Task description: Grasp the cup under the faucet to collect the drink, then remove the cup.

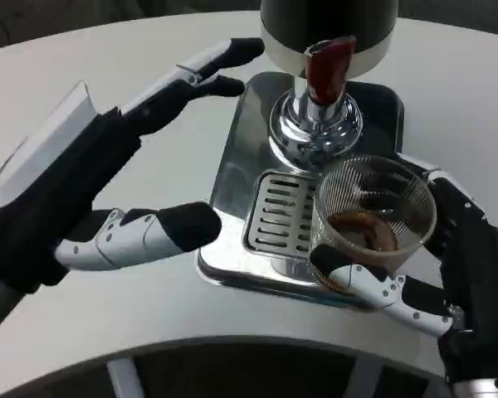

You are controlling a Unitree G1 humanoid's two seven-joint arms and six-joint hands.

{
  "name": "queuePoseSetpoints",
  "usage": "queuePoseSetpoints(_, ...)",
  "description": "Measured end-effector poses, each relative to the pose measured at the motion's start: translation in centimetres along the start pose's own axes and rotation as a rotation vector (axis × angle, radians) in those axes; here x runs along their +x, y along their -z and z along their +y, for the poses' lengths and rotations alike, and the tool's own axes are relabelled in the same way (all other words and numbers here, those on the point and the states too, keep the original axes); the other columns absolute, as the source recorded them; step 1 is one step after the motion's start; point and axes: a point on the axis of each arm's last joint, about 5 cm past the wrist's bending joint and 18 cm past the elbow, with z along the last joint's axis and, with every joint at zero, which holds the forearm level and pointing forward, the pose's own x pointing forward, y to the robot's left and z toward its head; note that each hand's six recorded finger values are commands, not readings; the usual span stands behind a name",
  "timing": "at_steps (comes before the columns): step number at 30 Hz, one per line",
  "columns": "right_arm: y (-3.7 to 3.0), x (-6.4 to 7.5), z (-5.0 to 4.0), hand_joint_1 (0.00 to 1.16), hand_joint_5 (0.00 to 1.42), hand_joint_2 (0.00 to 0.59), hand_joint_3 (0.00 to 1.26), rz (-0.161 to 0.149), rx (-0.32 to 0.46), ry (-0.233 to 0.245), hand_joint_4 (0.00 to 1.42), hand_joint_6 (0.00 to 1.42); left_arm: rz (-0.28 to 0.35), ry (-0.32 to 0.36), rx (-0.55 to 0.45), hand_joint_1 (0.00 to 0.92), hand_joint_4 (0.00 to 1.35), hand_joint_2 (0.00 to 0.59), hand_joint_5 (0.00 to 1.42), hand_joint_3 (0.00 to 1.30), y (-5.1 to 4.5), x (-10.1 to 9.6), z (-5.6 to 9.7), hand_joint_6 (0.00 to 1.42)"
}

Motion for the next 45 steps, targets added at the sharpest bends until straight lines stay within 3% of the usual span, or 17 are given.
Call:
queuePoseSetpoints(9,-0.47,-0.3,-2.08,0.98,0.77,0.177,0.57,0.021,-0.017,-0.055,0.71,0.66,0.019,0.071,0.003,0.0,0.07,0.06,0.15,0.14,-0.62,-2.3,-0.3,0.09)
queuePoseSetpoints(15,-0.81,-0.2,-3.58,0.97,0.77,0.179,0.58,0.016,-0.031,-0.097,0.71,0.66,0.01,0.112,0.004,0.0,0.06,0.059,0.14,0.15,-1.19,-3.2,-0.4,0.06)
queuePoseSetpoints(22,-1.61,-0.1,-4.17,0.97,0.77,0.184,0.58,0.004,-0.013,-0.127,0.71,0.66,0.004,0.148,0.038,0.0,0.06,0.059,0.13,0.15,-1.75,-3.9,-0.1,0.06)
queuePoseSetpoints(27,-2.17,-0.1,-4.48,0.97,0.77,0.185,0.58,-0.003,-0.004,-0.157,0.71,0.66,-0.036,0.168,0.094,0.0,0.05,0.059,0.12,0.15,-2.16,-4.1,0.3,0.05)
queuePoseSetpoints(30,-2.83,-0.1,-4.91,0.97,0.77,0.186,0.58,-0.01,0.001,-0.178,0.71,0.66,-0.077,0.184,0.159,0.0,0.05,0.06,0.12,0.15,-2.54,-4.5,0.8,0.04)
queuePoseSetpoints(39,-4.13,-0.1,-5.63,0.97,0.77,0.185,0.58,-0.007,0.02,-0.242,0.71,0.66,-0.116,0.268,0.274,0.0,0.05,0.06,0.12,0.15,-3.04,-6.2,1.9,0.04)
queuePoseSetpoints(45,-4.93,0.0,-6.03,0.96,0.77,0.184,0.58,-0.015,0.02,-0.273,0.71,0.66,-0.129,0.305,0.302,0.0,0.04,0.06,0.12,0.15,-3.19,-7.2,2.6,0.04)
